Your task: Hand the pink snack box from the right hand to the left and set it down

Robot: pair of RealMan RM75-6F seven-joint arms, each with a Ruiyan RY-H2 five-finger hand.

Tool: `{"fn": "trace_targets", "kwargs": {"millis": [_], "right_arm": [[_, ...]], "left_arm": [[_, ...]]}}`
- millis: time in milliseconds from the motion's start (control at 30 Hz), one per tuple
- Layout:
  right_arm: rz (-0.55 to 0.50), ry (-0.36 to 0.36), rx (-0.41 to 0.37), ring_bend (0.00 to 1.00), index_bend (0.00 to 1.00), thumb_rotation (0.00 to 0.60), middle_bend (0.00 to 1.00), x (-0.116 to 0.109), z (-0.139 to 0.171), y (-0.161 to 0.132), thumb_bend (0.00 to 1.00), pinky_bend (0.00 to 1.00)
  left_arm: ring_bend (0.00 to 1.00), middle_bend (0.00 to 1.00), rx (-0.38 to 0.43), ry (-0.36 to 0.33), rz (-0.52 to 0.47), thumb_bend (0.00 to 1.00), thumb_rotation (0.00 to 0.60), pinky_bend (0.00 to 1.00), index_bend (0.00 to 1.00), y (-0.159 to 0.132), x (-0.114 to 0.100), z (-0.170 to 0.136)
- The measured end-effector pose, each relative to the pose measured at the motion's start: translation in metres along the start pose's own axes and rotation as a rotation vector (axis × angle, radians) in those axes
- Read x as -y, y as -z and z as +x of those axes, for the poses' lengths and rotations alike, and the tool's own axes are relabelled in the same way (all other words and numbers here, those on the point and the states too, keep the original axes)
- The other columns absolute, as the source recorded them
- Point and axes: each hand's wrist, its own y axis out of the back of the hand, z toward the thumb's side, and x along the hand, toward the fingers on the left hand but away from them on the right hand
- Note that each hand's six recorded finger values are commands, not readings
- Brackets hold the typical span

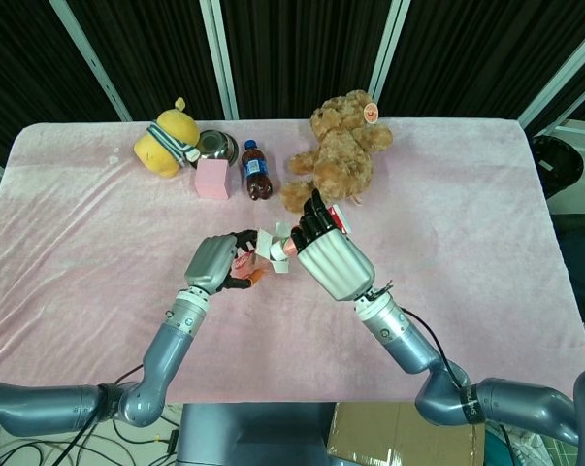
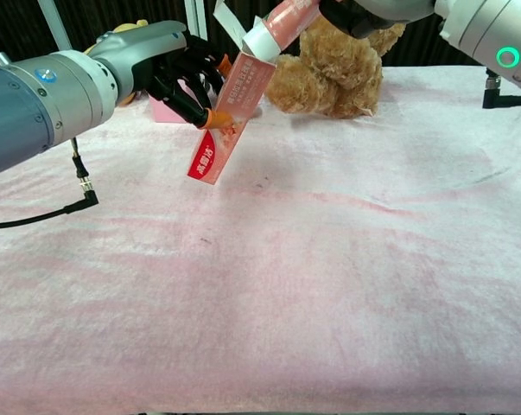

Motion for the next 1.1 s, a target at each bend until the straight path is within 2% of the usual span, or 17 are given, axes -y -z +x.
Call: {"fn": "trace_targets", "kwargs": {"millis": [133,200,367,667,1100], "right_arm": [[0.002,0.007,-0.005,0.23,0.62,0.6,0.43,-0.001,0.0,-0.002,0.5,0.18],[0.006,0.014,-0.009,0.21,0.58,0.6,0.4,-0.002,0.0,-0.002,0.49,0.18],[0.013,0.032,-0.011,0.07,0.32,0.6,0.2,-0.003,0.0,-0.002,0.42,0.17],[0.025,0.066,-0.014,0.01,0.13,0.6,0.09,-0.004,0.002,-0.001,0.36,0.15],[0.036,0.05,0.015,0.01,0.12,0.6,0.09,-0.002,0.002,0.006,0.36,0.15]], "left_arm": [[0.38,0.45,0.0,0.0,-0.011,0.35,0.6,0.46,0.46,-0.002,0.001,0.0],[0.38,0.45,-0.001,0.002,-0.02,0.35,0.6,0.46,0.46,-0.003,0.003,0.0],[0.38,0.45,-0.003,0.002,-0.027,0.35,0.6,0.46,0.46,-0.005,0.004,0.0],[0.38,0.45,-0.017,-0.006,-0.032,0.35,0.6,0.46,0.46,-0.002,0.003,0.002],[0.38,0.45,-0.015,-0.027,-0.008,0.35,0.6,0.46,0.46,0.002,-0.007,0.003]]}}
